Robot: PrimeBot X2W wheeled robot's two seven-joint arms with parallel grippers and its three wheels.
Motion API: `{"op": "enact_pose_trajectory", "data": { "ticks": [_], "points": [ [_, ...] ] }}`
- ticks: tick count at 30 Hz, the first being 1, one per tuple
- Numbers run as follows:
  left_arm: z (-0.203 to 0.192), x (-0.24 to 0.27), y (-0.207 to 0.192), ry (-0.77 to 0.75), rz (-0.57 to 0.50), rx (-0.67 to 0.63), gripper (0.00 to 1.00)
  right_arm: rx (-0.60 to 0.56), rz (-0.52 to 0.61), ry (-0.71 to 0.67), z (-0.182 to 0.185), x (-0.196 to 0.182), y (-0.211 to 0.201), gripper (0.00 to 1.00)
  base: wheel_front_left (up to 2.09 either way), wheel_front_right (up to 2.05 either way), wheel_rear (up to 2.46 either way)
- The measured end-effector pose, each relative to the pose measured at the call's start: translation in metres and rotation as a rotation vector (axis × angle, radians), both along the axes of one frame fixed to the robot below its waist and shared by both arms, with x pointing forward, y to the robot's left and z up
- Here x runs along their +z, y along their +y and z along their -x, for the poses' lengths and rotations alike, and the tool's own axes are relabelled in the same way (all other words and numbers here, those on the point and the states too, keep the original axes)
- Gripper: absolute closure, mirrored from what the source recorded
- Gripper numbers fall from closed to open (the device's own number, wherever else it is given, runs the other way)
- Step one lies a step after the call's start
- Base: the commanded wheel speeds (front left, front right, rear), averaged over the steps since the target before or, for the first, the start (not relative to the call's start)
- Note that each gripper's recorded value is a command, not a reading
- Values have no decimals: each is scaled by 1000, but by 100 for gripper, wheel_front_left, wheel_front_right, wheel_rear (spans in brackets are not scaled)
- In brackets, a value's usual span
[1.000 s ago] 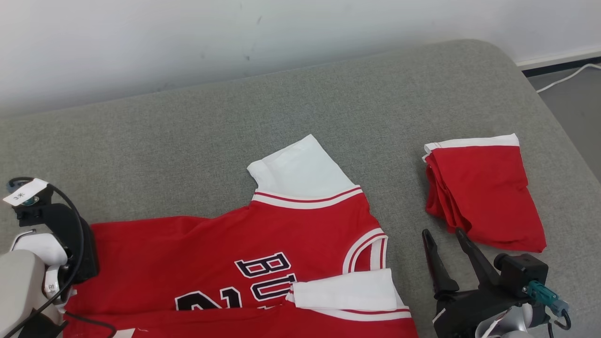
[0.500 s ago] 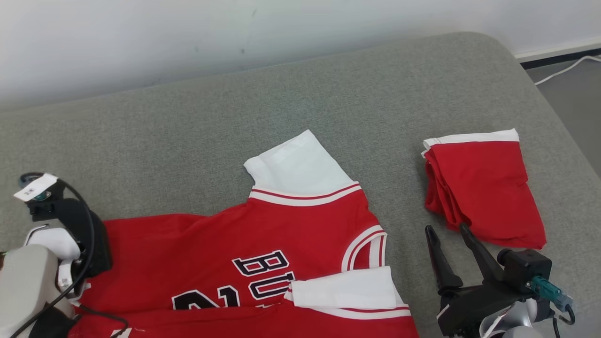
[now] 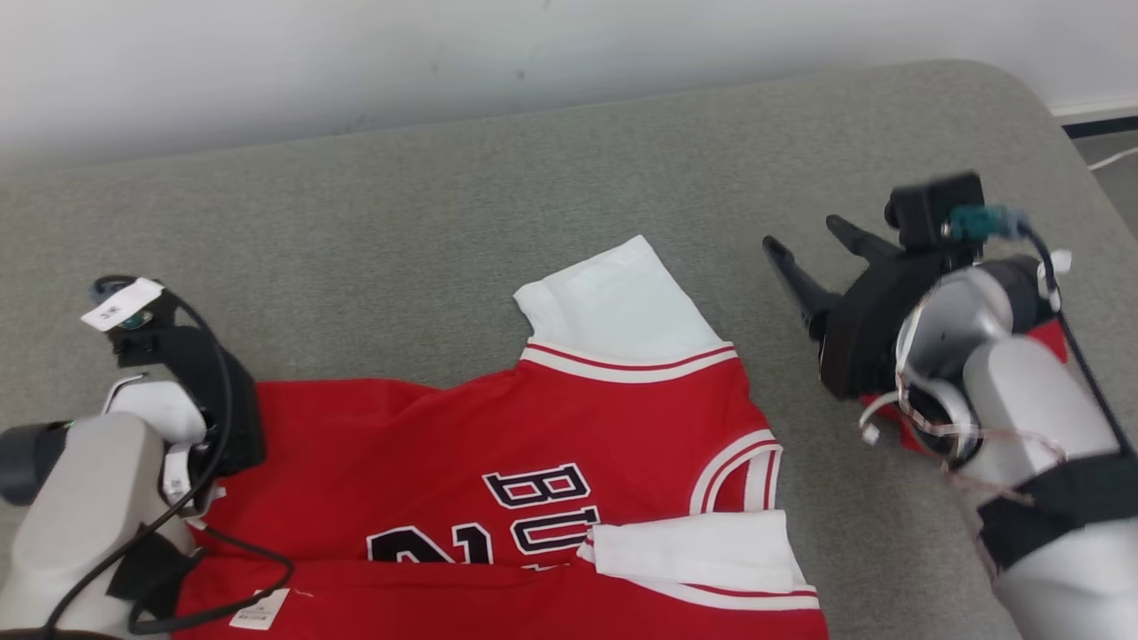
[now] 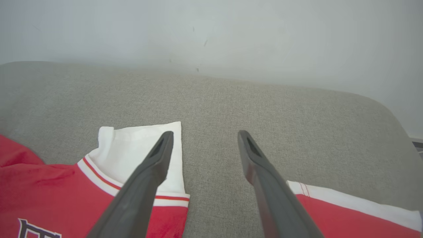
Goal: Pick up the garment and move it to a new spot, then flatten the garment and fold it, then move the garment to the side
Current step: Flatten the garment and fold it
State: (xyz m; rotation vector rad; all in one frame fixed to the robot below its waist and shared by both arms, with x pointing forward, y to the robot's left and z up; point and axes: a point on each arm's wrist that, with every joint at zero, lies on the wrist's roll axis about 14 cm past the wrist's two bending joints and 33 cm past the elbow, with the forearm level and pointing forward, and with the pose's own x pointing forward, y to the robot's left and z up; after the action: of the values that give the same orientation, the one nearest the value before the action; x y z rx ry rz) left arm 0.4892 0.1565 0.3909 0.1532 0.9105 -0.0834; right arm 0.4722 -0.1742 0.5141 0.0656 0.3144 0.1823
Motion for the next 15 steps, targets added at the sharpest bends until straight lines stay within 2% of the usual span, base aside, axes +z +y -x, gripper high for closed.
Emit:
{"op": "enact_pose_trajectory", "data": {
  "ticks": [5,11,15],
  "points": [
    [0,7,-10,-17,16,-19,100,49,-24,203,-20,-19,16,0,0,0,0],
    [1,16,-12,-49,19,-33,100,103,-21,449,-19,-64,37,0,0,0,0],
    [-1,23,-17,-68,44,-37,100,108,-22,473,-33,-64,40,0,0,0,0]
  ]
}}
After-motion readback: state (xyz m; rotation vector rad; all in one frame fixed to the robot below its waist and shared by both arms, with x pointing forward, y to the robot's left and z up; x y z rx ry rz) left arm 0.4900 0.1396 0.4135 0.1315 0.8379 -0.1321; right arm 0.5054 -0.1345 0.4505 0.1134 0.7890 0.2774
